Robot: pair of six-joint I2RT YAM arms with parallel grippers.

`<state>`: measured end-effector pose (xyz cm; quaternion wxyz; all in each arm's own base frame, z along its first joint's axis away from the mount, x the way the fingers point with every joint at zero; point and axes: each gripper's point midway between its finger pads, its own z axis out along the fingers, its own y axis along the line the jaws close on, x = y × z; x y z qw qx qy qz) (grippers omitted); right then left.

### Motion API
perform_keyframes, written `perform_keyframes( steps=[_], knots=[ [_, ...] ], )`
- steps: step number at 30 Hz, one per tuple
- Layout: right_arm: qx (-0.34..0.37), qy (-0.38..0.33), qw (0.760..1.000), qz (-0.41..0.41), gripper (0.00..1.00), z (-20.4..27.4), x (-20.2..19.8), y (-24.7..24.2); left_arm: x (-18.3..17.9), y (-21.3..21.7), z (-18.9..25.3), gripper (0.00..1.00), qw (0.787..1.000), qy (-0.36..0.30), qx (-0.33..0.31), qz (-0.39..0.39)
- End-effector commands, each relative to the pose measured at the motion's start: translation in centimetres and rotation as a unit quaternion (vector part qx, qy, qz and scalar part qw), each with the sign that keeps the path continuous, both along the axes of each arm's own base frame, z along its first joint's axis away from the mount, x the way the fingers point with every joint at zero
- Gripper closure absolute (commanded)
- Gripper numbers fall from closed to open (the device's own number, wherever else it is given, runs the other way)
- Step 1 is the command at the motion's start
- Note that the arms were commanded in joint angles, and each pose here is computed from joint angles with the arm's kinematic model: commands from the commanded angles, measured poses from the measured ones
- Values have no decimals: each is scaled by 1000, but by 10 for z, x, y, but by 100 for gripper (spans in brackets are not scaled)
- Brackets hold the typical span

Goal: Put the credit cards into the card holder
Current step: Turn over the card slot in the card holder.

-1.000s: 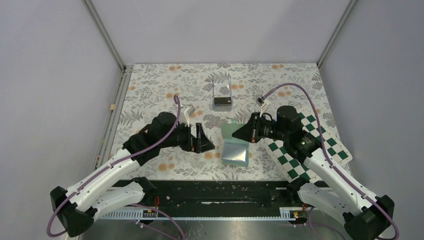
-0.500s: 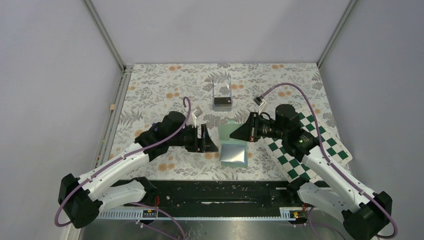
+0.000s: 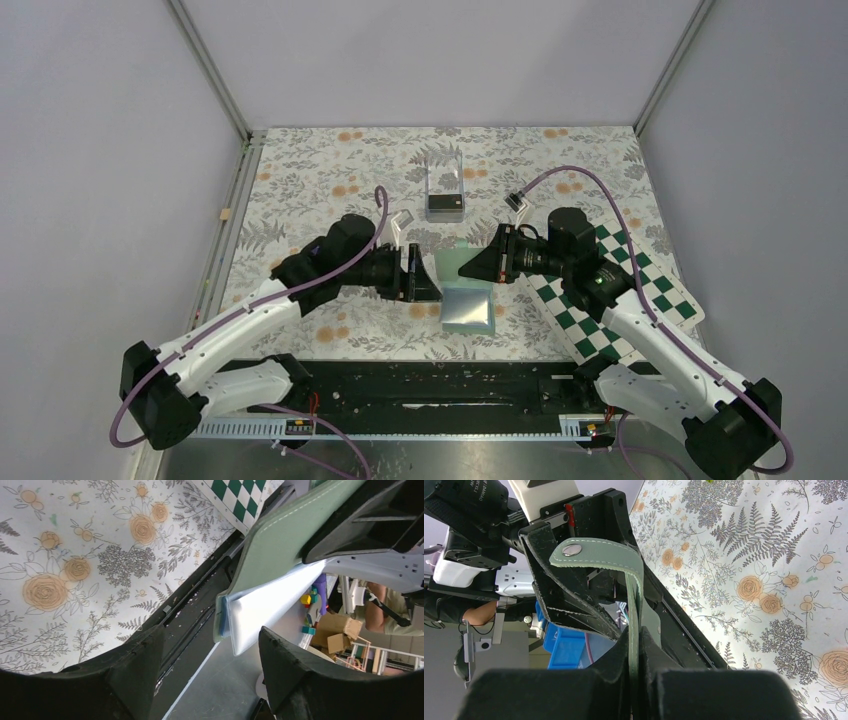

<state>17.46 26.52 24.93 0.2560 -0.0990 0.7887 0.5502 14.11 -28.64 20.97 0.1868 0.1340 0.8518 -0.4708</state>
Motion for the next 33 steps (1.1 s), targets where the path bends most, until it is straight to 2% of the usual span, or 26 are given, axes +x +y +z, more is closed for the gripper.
perform_keyframes(
  steps=[1,5,13,19,28,33],
  knots=[
    [22,-21,1000,3,100,17,3,2,9,1,12,32,999,-34,16,6],
    [21,-17,1000,3,100,16,3,3,17,14,-4,33,996,-26,71,40],
    [17,-13,1000,-1,100,14,5,3,2,0,-19,35,996,-3,86,8],
    [10,-9,1000,3,100,10,4,2,-3,-11,3,35,999,-18,31,-12],
    [11,-1,1000,17,100,9,0,4,-6,-18,19,35,999,-25,-3,-25],
    [26,1,999,30,100,16,-5,6,-2,-27,33,34,998,-30,-59,-23]
  ],
)
